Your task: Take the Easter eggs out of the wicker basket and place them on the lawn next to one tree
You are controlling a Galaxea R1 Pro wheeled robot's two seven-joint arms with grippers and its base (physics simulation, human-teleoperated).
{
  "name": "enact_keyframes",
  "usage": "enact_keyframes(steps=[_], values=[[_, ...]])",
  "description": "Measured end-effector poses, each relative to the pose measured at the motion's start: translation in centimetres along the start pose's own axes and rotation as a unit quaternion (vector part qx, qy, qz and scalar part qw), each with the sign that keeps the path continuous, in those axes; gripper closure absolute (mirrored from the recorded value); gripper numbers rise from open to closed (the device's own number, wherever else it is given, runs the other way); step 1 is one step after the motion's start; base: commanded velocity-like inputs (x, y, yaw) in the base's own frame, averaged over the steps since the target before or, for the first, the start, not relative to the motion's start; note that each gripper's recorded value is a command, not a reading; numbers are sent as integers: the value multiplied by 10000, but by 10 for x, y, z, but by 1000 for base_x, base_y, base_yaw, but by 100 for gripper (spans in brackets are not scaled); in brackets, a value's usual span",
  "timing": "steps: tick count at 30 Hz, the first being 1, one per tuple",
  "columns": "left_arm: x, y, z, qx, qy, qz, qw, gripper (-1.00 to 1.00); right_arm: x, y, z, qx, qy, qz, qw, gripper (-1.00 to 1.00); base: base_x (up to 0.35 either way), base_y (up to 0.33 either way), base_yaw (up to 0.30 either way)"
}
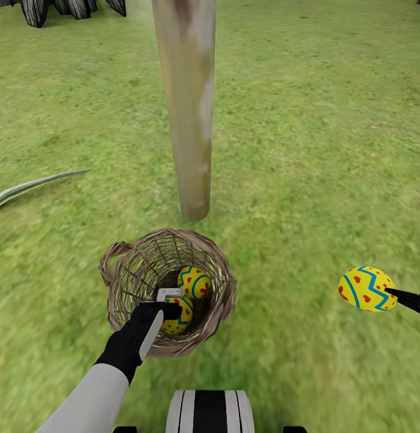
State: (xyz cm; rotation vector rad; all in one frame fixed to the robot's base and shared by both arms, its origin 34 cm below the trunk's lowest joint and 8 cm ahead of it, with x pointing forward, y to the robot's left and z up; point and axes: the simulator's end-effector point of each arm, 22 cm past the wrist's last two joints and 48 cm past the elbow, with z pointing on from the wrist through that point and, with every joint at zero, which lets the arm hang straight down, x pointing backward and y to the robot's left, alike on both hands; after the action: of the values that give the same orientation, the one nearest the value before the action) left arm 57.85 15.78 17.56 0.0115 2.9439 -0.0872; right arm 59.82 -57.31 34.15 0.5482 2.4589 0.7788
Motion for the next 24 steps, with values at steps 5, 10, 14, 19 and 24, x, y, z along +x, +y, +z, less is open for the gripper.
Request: enact_keyframes(steps=[5,10,14,19,24], values=[[-2,-1,-4,6,9,-4,10000,100,-3,3,-3,1,-1,0,10000,100,0,0,0],[-7,-1,-14,2,10,0,10000,100,-8,11,-9,0,1,0,10000,100,0,0,0],[-9,-2,-21,8,10,-7,10000,100,-12,15,-13,3,6,0,10000,100,0,0,0],[-11,-2,-25,9,9,-7,10000,100,-14,18,-15,0,1,2,10000,100,0,0,0],[-16,-2,-35,8,11,-6,10000,100,-21,25,-22,1,-1,1,10000,100,0,0,0]])
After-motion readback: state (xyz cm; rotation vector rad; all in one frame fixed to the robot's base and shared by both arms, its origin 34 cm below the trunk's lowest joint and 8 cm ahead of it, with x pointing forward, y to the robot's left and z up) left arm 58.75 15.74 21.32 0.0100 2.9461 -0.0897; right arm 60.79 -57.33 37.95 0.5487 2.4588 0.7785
